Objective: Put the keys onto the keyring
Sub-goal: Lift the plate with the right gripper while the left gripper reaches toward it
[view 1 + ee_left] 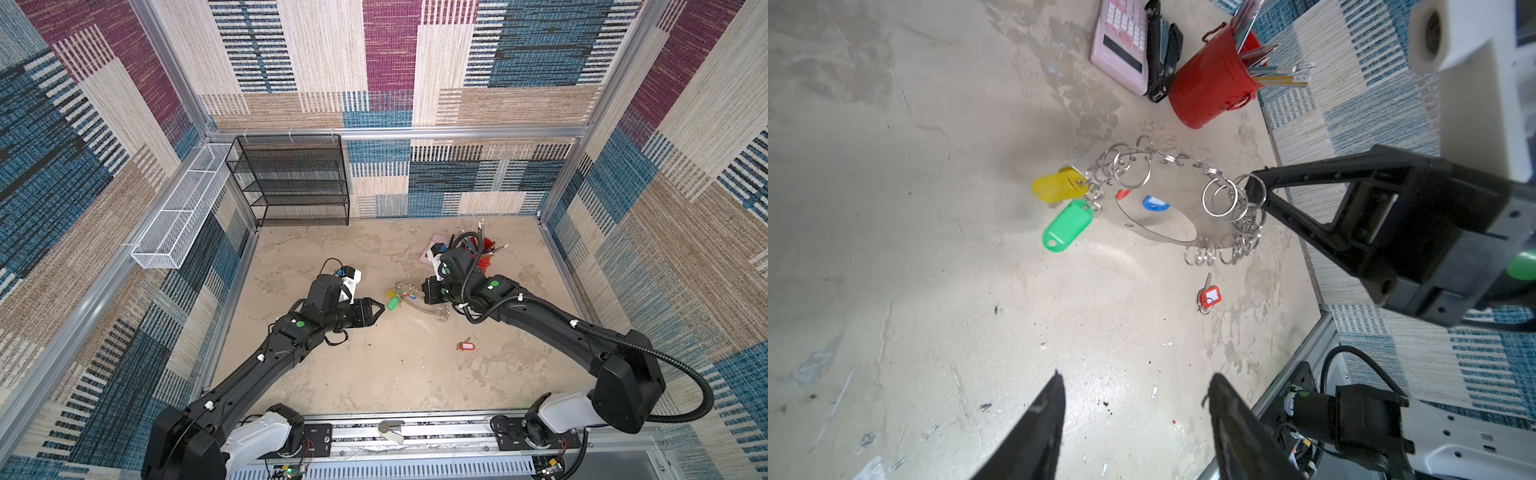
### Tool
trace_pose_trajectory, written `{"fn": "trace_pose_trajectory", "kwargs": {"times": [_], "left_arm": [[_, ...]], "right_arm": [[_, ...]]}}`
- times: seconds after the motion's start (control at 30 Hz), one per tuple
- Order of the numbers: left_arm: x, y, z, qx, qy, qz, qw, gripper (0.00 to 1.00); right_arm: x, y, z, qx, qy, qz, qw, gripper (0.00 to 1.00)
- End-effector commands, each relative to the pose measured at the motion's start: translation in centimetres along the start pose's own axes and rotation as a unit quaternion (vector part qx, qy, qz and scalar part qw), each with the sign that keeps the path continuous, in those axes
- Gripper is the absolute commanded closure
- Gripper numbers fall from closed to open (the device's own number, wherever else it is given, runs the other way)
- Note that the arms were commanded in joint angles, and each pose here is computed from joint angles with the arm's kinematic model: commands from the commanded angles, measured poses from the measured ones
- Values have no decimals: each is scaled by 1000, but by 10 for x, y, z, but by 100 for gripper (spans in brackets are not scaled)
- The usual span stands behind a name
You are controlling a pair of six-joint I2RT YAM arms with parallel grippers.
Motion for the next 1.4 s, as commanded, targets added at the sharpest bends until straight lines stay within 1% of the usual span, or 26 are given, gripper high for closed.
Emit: {"fn": "trace_pose_trajectory", "kwargs": {"times": [0.0,0.07,0.17,0.27,0.37,0.43,0.53,0.6,0.67,0.77,0.8,0.93,0.97,1.0,1.07,1.1,1.13,1.17,1.3,1.37], "left_arm": [[-10,-7,-4,17,-3,-18,1000,40],[-14,-10,-7,20,4,-27,999,40],[-16,-12,-9,25,13,-46,999,40],[-14,-13,-15,31,40,-51,997,45],[-12,-15,-21,32,64,-51,996,47],[-10,-17,-26,41,78,-51,995,48],[-4,-15,-35,76,86,-38,993,50],[3,-9,-40,117,73,-30,990,50],[9,-1,-49,172,60,-26,983,50],[14,10,-58,256,4,-48,965,44],[15,12,-59,275,-15,-57,960,42],[22,18,-57,323,-74,-71,941,33],[25,19,-58,333,-84,-74,936,25],[28,20,-58,340,-96,-72,933,20],[35,21,-58,355,-123,-66,924,14],[37,22,-59,362,-134,-65,920,10],[40,22,-59,367,-142,-64,917,8],[43,21,-59,369,-151,-65,915,0],[46,16,-50,348,-213,-74,910,0],[44,14,-45,331,-239,-91,908,0]], "right_arm": [[-5,1,12,-33,-41,30,998,100],[-6,2,18,-38,-66,37,996,100],[0,6,17,-45,-66,50,996,100],[4,9,16,-42,-68,60,995,100],[4,11,20,-37,-91,67,993,100],[5,12,19,-33,-92,68,993,100],[5,12,20,-21,-98,69,993,100],[4,12,23,-14,-111,72,991,100],[2,12,24,-8,-114,72,991,100],[0,12,24,-1,-115,71,991,100],[0,12,24,1,-115,72,991,100],[-2,13,26,10,-127,77,989,100],[-2,13,27,12,-130,78,988,100],[-3,13,27,13,-133,78,988,100],[-5,12,29,15,-136,77,988,100],[-5,13,29,16,-137,77,987,100],[-6,12,29,17,-139,77,987,100],[-7,12,30,18,-143,77,986,100],[-10,13,30,21,-148,77,986,100],[-11,14,29,22,-148,76,986,100]]}}
Point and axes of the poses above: each gripper's point midway between its finger pads, its own x axis out along the fingers, its own z axis along the line the jaws close on, y = z × x, the point moved 7 cm from there along -x, back along the fingers, and after that the axes turned 14 degrees about x, right-handed, at the moved point
